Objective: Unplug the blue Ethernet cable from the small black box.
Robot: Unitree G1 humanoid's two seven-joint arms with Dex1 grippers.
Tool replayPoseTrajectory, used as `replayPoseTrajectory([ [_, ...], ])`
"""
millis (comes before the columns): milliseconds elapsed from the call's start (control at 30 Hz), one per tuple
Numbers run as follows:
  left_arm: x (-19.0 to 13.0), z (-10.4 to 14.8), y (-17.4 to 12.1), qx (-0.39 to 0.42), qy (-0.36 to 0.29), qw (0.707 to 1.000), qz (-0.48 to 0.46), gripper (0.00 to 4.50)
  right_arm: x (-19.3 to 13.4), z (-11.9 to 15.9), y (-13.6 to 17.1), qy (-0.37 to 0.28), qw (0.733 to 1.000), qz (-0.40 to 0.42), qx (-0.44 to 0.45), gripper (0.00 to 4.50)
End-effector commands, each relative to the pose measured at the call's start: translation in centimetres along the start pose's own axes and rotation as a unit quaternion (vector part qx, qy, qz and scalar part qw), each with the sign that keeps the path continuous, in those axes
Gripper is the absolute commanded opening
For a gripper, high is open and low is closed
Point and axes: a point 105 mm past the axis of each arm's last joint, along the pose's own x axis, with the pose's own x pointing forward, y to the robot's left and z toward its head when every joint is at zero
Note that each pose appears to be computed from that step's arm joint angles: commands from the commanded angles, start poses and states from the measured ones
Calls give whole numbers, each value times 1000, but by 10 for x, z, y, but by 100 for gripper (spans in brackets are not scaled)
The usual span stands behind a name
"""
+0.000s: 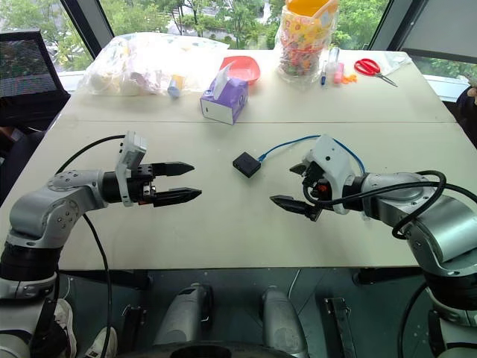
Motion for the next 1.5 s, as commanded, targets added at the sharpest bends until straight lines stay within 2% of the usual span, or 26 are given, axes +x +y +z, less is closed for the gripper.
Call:
replayPoseTrajectory([
  [33, -6, 11, -3, 22, -15, 1000, 1, 447, -4, 10, -4, -10, 1000, -10, -23, 450],
  [300, -5, 15, -8, 18, -20, 1000, 0, 447, -3, 16, -10, -11, 999, -11, -41, 450],
  [533, -5, 12, -2, 26, -13, 1000, 11, 447, 5, 22, -35, 11, 996, -23, -83, 450],
  [733, -4, 12, 8, 50, -19, 998, 39, 447, 27, 18, -65, 76, 987, 5, -139, 450],
  [967, -1, 10, 9, 66, -34, 995, 66, 447, 68, 42, -88, 114, 966, 60, -223, 450],
  [1133, -1, 8, 5, 66, -43, 994, 80, 447, 98, 48, -95, 176, 931, 93, -306, 450],
  [1400, -5, 4, 2, 66, -51, 990, 114, 447, 125, 36, -99, 280, 833, 93, -469, 450],
  [1500, -8, 3, 0, 64, -54, 988, 126, 447, 133, 33, -96, 290, 816, 95, -490, 450],
])
